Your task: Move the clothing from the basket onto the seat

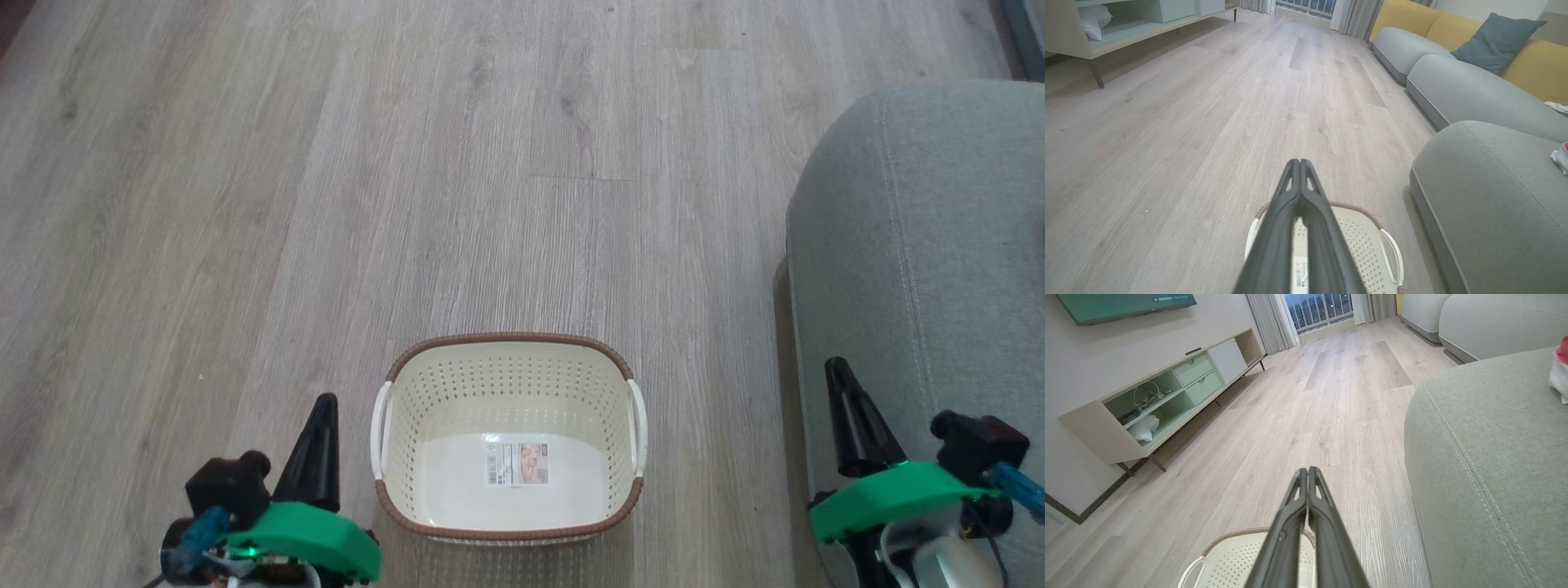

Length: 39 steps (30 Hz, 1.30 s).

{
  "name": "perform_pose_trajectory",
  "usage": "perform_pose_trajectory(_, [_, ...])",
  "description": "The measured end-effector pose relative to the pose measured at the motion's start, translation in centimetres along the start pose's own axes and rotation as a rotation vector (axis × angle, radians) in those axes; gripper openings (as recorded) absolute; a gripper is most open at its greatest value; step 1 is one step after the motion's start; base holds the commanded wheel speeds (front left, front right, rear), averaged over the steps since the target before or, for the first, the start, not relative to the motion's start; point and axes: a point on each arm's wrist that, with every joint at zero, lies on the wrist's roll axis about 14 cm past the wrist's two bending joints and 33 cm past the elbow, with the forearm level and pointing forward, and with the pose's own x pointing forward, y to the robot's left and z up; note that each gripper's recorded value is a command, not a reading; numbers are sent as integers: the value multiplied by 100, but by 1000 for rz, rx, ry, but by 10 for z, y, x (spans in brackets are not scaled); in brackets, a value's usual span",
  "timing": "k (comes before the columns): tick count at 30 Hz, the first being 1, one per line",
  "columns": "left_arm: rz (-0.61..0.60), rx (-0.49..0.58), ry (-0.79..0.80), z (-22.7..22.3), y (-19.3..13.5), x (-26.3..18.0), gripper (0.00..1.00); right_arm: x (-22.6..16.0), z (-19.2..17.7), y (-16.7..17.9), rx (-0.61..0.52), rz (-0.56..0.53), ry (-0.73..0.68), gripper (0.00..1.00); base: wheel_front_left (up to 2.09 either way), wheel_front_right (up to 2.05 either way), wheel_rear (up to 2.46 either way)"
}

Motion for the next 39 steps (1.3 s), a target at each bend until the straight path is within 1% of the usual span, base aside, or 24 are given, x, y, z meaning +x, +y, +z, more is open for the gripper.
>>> perform_pose_trajectory(15, [13,-170,52,-9,2,2,0,-4,2,-11,150,-56,3,0,0,0,0])
perform_pose_trajectory(24, [12,-271,55,-5,2,7,0,-7,4,-17,249,-92,-7,0,0,0,0])
perform_pose_trajectory(39, [27,-426,94,-11,4,9,0,-11,6,-25,395,-130,-11,0,0,0,0])
